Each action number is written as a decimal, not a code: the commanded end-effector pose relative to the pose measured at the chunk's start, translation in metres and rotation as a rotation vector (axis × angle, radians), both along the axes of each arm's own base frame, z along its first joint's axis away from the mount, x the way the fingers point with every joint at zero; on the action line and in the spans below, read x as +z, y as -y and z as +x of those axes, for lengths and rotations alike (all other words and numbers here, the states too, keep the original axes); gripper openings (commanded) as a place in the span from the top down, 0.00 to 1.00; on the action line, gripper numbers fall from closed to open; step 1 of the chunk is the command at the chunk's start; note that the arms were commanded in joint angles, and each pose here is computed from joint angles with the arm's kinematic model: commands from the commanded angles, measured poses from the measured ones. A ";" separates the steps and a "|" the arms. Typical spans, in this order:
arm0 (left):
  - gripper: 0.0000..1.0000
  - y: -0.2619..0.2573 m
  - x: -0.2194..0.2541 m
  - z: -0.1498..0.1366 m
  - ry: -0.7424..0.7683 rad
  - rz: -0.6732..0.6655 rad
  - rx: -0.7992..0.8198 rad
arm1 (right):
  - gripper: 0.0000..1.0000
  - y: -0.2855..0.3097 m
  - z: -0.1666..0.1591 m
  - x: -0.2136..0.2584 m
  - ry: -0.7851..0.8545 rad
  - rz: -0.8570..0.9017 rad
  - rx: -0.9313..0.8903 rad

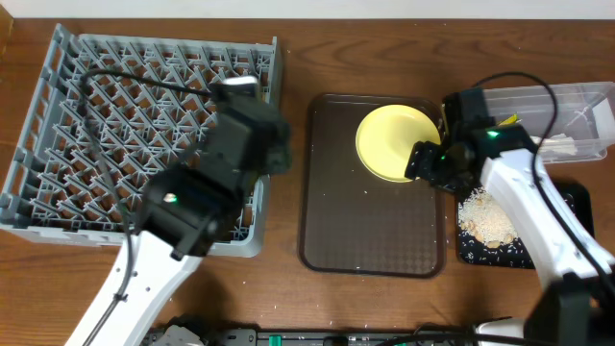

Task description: Sort waste into correct bins and load items into the dishwasher

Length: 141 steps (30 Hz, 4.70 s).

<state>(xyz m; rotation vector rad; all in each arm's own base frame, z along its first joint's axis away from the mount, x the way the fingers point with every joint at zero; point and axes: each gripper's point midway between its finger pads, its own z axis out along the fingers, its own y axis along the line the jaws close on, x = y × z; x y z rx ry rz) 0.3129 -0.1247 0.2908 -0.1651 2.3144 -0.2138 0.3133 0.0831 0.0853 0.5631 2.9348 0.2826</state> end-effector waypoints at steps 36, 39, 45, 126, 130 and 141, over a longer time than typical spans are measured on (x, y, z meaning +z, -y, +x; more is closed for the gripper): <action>0.30 0.066 -0.032 -0.019 -0.264 -0.331 -0.593 | 0.99 -0.063 0.025 0.105 0.514 0.408 0.533; 0.30 0.067 -0.031 -0.019 -0.257 -0.332 -0.606 | 0.99 -0.064 0.019 0.121 0.560 0.405 0.548; 0.34 0.081 -0.020 -0.029 -0.234 -0.388 -0.721 | 0.99 -0.090 0.000 0.143 0.629 0.536 0.712; 0.16 -0.031 0.043 -0.020 0.099 0.231 -0.279 | 0.01 -0.018 -0.003 0.167 0.649 0.327 0.417; 0.11 -0.033 0.063 -0.036 0.165 0.200 -0.289 | 0.01 -0.044 -0.013 0.168 0.635 0.366 0.498; 0.10 -0.038 0.076 -0.048 0.215 0.187 -0.283 | 0.01 -0.075 -0.028 0.167 0.587 0.424 0.537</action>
